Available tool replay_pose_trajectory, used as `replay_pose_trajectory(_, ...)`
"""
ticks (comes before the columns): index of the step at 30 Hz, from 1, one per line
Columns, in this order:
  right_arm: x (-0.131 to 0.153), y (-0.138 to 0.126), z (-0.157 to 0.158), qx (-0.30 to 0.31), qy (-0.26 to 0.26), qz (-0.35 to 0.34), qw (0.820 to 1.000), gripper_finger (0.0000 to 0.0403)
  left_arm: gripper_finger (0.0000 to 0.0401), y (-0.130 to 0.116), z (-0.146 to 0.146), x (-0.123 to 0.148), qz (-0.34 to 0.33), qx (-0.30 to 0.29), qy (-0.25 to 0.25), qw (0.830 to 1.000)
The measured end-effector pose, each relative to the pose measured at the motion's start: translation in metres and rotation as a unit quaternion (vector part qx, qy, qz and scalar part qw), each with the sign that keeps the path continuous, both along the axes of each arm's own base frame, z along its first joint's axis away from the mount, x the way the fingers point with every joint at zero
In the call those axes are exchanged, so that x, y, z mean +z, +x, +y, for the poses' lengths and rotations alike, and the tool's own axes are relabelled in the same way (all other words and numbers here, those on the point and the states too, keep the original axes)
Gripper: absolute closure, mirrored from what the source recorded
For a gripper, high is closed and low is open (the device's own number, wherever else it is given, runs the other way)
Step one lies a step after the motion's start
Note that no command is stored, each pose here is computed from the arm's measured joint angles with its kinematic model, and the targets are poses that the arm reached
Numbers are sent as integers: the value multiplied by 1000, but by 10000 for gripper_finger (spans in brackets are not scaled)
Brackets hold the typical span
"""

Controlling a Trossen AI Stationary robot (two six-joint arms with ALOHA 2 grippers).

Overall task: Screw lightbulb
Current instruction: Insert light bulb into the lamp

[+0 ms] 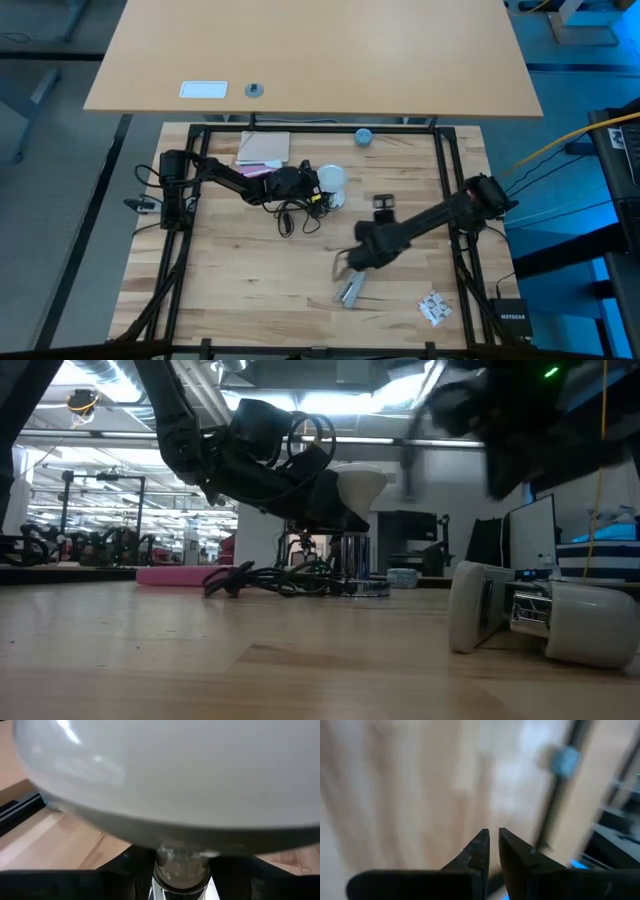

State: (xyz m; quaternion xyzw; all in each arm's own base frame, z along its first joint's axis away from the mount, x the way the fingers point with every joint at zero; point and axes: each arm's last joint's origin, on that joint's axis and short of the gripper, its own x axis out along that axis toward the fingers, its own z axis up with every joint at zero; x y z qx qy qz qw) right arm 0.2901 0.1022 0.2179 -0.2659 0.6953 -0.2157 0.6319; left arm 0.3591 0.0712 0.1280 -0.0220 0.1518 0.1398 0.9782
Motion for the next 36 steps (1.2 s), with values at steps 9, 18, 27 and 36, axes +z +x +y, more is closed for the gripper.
replay_pose_trajectory(9,45,-56,10,1,-21,-113,993,359,246,0,0,0,0,1,-1,1000)
replay_pose_trajectory(18,35,-91,16,9,-48,-191,980,359,246,0,0,0,-3,4,-10,1000)
replay_pose_trajectory(27,-35,-95,20,-6,-47,-395,917,359,246,0,0,0,-4,6,-15,1000)
replay_pose_trajectory(36,-66,-71,18,-37,3,-567,823,359,246,0,-1,1,-18,11,-35,999)
